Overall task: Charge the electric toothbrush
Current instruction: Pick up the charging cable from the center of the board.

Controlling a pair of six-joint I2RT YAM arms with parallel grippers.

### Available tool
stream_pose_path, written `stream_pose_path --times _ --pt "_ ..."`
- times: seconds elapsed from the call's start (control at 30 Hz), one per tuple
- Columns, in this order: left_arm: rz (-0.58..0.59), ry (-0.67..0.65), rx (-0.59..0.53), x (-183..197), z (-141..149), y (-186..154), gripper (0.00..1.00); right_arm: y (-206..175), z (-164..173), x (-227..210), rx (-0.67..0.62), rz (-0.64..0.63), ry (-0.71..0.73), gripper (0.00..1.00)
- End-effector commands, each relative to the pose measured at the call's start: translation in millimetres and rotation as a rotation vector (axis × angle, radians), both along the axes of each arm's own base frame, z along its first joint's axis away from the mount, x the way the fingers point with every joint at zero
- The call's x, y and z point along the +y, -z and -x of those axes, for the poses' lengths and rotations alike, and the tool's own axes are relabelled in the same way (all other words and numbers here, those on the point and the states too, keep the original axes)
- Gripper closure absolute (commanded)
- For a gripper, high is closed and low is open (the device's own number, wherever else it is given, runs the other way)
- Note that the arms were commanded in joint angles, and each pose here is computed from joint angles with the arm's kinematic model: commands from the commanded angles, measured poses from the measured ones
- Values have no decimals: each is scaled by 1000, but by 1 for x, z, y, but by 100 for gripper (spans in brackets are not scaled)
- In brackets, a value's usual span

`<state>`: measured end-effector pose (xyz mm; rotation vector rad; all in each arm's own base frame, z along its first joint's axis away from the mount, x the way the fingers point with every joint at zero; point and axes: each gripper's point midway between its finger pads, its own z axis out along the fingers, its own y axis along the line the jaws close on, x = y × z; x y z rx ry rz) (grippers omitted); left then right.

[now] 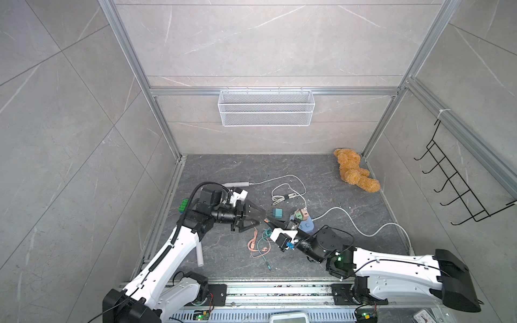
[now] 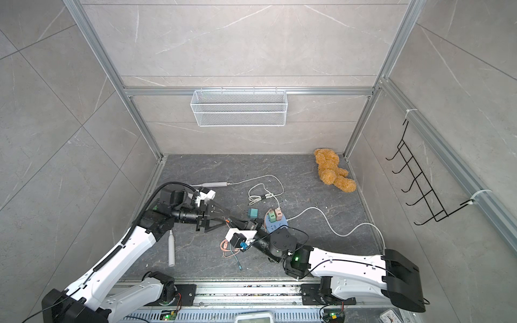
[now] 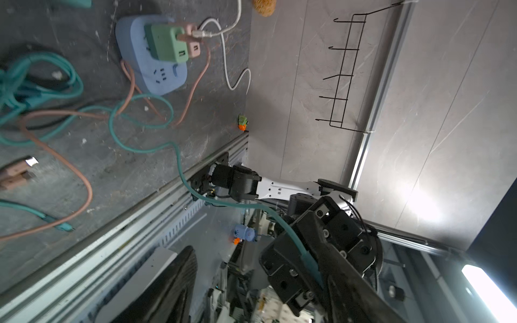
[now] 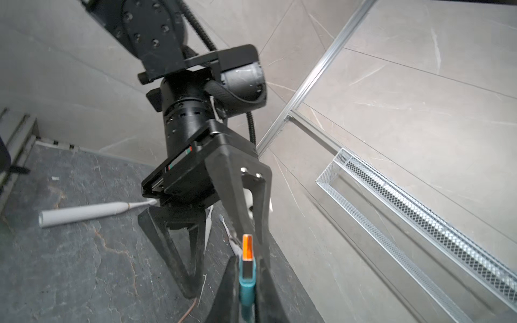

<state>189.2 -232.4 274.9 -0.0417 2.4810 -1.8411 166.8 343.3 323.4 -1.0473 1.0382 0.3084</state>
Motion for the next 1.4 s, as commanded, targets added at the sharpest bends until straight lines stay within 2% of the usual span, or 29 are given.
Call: stream_pose_path --times 0.0,0.03,0.07,0.1,0.3,0.37,0.47,0.63,0.77,0.93,1.03,1.2,1.37 --pt "-2 8 -136 15 6 -22 21 13 -4 -16 196 36 41 100" --pt "9 2 -170 16 7 -28 16 13 -2 -20 245 33 33 100" --pt "19 -2 -194 16 7 -33 3 13 -2 -22 292 29 22 100" --pt "40 0 -218 15 8 -39 1 15 -2 -25 355 21 8 100" --pt "83 44 -344 14 25 -60 1 34 -7 -30 700 44 -87 100" --pt "46 54 -359 10 29 -53 1 39 -5 -27 774 67 -128 100" --pt "-35 74 -358 5 33 -33 1 52 -4 -19 841 129 -146 100" --pt "-250 86 -347 1 32 7 1 64 1 -6 941 207 -182 100" --pt "-323 61 -334 3 24 19 1 71 3 -1 976 236 -196 100" --pt "-352 38 -298 1 15 30 1 77 6 5 1012 266 -220 100" --pt "-315 17 -298 -5 11 25 5 83 6 8 1032 283 -219 100" --pt "-290 76 -257 -19 17 33 26 84 2 9 1034 287 -205 100" --pt "-275 122 -234 -25 24 39 37 90 -2 9 1039 305 -175 100"
